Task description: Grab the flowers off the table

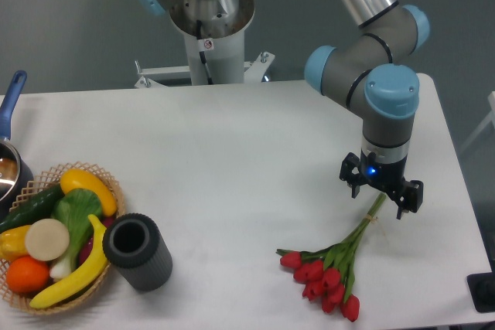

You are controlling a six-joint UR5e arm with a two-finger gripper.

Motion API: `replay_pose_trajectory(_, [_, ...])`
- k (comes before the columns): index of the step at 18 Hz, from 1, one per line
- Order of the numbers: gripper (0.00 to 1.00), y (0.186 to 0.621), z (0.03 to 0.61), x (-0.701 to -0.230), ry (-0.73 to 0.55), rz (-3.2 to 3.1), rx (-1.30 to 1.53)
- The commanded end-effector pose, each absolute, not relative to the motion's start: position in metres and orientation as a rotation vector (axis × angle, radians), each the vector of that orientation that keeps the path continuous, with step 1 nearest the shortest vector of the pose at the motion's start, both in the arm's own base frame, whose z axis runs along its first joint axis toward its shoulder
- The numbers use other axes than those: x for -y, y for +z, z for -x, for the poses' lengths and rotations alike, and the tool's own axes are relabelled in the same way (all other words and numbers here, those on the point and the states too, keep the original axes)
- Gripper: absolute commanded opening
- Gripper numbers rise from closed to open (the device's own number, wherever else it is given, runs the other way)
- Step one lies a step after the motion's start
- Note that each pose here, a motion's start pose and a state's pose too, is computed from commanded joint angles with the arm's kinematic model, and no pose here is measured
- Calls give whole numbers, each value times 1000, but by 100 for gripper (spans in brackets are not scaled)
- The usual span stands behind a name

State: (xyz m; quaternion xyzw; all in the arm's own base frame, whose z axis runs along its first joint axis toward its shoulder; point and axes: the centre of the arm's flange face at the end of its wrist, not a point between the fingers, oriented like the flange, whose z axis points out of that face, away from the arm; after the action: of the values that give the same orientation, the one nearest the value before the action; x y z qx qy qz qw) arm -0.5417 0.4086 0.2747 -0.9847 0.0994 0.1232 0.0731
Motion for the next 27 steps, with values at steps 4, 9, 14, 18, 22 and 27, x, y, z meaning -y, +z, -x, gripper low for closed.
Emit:
replay_pose_trajectory(4, [100, 273, 540, -411, 365, 2958, -303])
replay_pose_trajectory(9, [100, 259, 537, -421, 344, 2871, -312])
replay_pose_trajectory(14, [100, 242, 537, -433, 312, 2875, -297])
replay_pose_trajectory(18, [100, 227, 536, -449, 288, 2882, -291])
replay_pose_trajectory(22, [100, 210, 535, -483, 266, 2881, -252])
replay_pose_trajectory(27, [100, 196, 528, -488, 240, 2896, -257])
